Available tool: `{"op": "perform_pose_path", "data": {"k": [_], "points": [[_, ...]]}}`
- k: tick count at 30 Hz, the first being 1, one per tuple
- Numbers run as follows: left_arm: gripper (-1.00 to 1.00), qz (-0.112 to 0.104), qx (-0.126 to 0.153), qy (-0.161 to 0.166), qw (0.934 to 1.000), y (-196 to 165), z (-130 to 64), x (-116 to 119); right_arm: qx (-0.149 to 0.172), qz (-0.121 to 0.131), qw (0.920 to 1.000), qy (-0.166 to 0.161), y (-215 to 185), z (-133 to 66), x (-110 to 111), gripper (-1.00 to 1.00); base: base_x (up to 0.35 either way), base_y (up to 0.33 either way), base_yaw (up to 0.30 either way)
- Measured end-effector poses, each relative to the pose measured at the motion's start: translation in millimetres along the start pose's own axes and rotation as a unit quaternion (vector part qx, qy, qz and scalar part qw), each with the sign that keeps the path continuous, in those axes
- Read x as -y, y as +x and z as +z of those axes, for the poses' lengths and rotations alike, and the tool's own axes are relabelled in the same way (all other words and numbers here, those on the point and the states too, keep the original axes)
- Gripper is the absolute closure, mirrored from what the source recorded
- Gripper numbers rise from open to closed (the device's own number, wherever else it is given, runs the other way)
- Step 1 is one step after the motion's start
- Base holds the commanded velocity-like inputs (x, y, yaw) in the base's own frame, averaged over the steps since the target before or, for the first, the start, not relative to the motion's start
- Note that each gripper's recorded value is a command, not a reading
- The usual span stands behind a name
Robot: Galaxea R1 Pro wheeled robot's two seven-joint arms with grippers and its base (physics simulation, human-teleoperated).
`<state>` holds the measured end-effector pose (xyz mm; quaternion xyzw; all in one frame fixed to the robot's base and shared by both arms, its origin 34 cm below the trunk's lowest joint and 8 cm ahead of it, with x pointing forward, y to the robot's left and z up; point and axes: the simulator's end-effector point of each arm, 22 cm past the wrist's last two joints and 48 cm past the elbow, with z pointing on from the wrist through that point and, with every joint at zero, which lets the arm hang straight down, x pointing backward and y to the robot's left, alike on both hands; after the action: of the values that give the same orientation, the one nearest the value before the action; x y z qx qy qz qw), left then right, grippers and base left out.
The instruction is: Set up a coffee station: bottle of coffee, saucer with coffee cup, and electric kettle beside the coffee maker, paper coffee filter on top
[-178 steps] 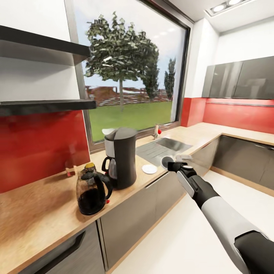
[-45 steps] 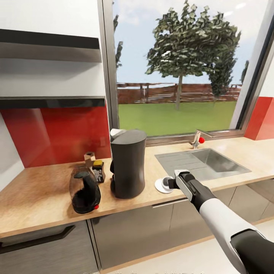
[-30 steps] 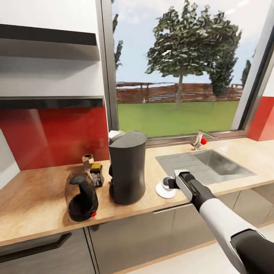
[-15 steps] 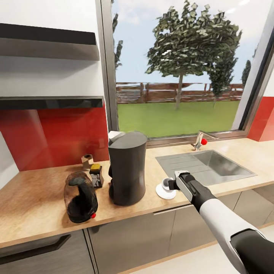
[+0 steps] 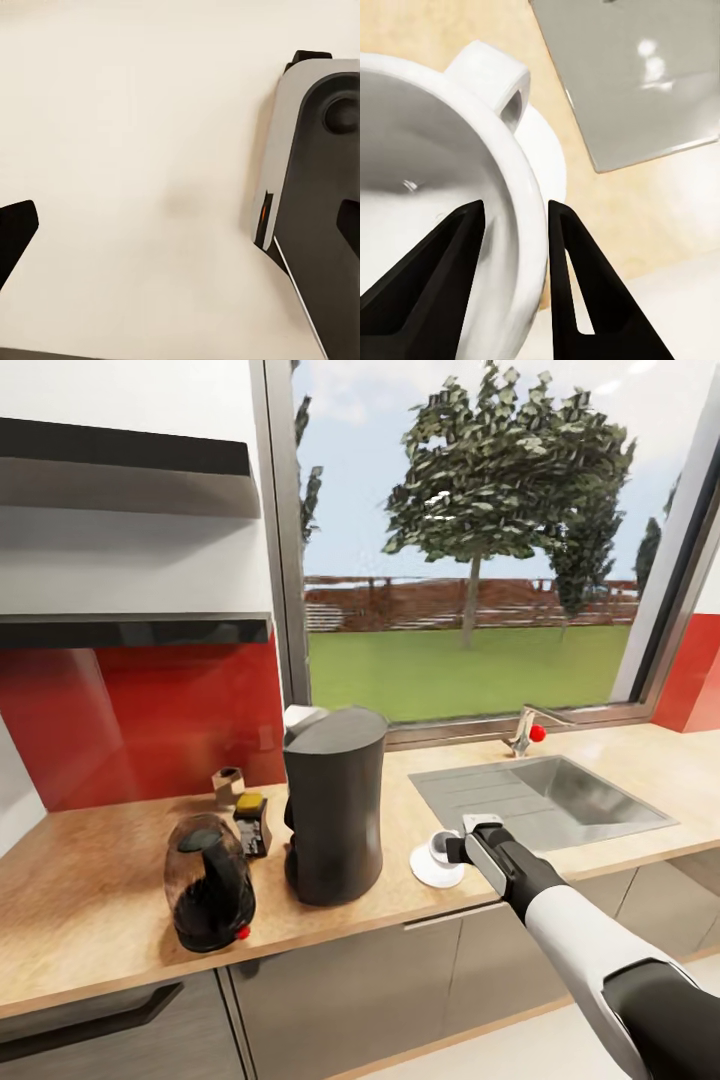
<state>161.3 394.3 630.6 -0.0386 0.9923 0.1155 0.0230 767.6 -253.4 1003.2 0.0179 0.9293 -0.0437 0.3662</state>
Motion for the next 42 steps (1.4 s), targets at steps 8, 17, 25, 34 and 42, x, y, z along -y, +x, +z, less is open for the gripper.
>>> {"op": "perform_pose_path", "data": {"k": [8, 17, 25, 34, 42], "points": [[-1.0, 0.0, 0.0, 0.0, 1.0, -0.1, 0.1, 0.0, 0.0, 0.0, 1.0, -0.006, 0.3, 0.6, -2.6, 1.0, 0.017, 0.0, 0.0], [-1.0, 0.0, 0.001, -0.001, 1.0, -0.5, 0.1, -0.6, -0.007, 0.0, 1.0, -0.006, 6.3, 2.9, -2.1, 1.0, 0.0, 0.031, 0.0], [-1.0, 0.0, 0.001, -0.001, 1.0, -0.5, 0.1, -0.7, -0.015, 0.0, 0.9996, -0.023, 13.2, 5.3, -8.4, 1.0, 0.0, 0.008, 0.0], [-1.0, -0.001, 0.001, 0.0, 1.0, -0.4, 0.1, -0.8, -0.017, 0.0, 0.9996, -0.024, 14.7, 5.6, -8.4, 1.0, 0.058, 0.0, 0.0], [-1.0, -0.001, 0.0, 0.0, 1.0, -0.4, 0.1, -0.3, -0.029, 0.001, 0.9994, -0.02, 25.5, 9.7, -4.7, 1.0, 0.03, 0.0, 0.0]]}}
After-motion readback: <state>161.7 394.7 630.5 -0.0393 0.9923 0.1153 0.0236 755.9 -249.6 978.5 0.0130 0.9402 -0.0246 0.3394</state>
